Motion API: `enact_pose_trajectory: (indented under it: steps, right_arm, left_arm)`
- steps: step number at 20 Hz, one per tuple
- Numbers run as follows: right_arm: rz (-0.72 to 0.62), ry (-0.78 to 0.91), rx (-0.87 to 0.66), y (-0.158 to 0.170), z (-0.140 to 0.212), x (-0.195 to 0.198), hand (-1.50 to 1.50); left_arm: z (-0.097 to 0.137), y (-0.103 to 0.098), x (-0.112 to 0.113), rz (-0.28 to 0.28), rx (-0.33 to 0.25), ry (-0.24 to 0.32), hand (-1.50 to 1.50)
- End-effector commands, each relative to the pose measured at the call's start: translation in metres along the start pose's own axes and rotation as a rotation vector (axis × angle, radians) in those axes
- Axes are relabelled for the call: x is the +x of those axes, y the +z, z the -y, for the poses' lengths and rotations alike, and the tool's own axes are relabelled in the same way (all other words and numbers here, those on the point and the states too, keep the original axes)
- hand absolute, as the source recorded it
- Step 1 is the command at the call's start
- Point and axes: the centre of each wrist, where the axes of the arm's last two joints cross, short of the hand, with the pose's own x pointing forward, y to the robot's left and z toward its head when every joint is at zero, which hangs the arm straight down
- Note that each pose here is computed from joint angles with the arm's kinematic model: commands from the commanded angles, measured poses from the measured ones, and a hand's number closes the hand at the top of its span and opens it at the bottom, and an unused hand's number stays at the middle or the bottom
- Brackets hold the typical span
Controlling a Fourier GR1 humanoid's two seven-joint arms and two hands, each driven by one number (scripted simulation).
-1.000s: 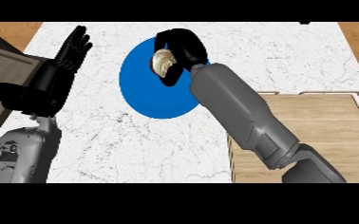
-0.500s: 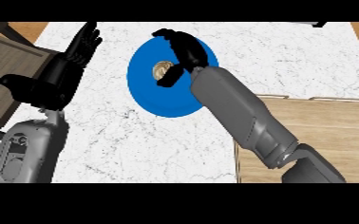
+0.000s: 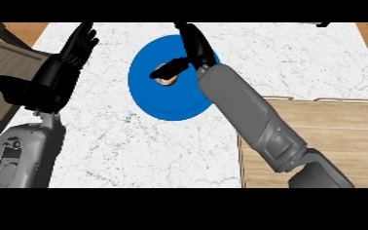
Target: Pick the cupcake from the tray and place it in the plate
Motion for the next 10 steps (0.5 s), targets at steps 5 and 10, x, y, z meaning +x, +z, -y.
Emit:
enact_pose_trajectory:
  steps: [5,10]
  right_arm:
    - [-0.009,-0.206,-0.075,-0.008,0.019,-0.016,-1.5]
    - [-0.006,-0.274,-0.092,0.003,0.064,-0.061,-1.5]
  left_arm:
    - [-0.005,0.007,-0.006,-0.032,0.046,-0.009,0.0]
    - [0.002,0.022,-0.016,-0.042,0.08,-0.015,0.0]
